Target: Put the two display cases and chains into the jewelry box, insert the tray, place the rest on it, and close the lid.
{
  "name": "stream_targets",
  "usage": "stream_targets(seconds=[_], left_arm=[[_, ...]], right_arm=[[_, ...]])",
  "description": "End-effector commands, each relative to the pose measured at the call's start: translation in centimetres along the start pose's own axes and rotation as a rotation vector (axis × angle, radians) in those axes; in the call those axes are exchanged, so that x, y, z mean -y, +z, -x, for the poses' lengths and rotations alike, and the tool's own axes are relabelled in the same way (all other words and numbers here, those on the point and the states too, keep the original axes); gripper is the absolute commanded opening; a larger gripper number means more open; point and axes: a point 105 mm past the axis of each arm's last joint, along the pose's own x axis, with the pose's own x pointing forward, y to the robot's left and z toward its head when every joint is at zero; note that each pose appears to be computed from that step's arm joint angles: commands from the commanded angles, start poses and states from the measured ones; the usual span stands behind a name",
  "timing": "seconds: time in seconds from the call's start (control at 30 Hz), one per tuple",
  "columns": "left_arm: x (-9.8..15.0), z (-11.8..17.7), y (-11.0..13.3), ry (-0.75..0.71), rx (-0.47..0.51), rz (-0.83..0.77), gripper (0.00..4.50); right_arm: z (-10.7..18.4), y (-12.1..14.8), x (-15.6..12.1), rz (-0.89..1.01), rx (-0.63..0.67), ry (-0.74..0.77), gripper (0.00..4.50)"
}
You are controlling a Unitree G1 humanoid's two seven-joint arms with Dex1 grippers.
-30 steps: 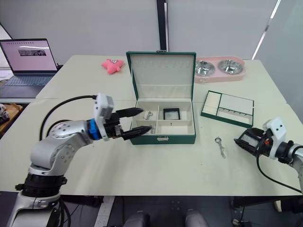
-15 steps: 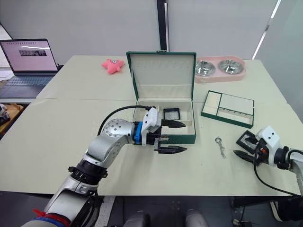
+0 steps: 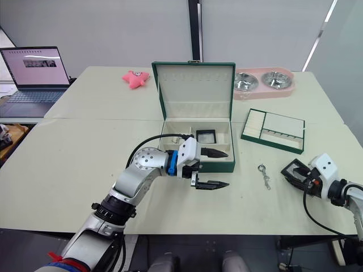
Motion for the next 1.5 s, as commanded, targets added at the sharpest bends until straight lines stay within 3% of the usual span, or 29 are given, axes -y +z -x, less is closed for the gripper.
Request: stream_targets(seconds=[0.03,0.2,0.6,0.87,1.3,1.5], left_arm=[[0.1,-0.3,1.0,-0.009,0.031,-0.035,4.5],[-0.1,-0.5,1.5,0.005,0.052,-0.032,4.5],[-0.4,-0.6,1.9,0.022,0.07,-0.027,4.5],[-0.7,-0.2,1.6,0.098,0.077,-0.027,4.5],[-0.2,5.2,-0.5,0.423,0.025,0.031,4.5],[0.2,9.6,0.1,0.666,0.073,0.061,4.5]], right_arm=[[0.6,0.8,0.6,0.022,0.033,-0.033,1.17],[0.7,0.7,0.6,0.023,0.04,-0.041,0.02],[1.3,2.1,0.8,0.024,0.072,-0.03,0.02],[1.4,6.9,-1.6,0.074,0.132,0.101,0.02],[-1.9,14.6,-6.8,0.217,0.198,0.386,0.02],[-6.0,17.4,-9.6,0.344,0.205,0.57,0.02]])
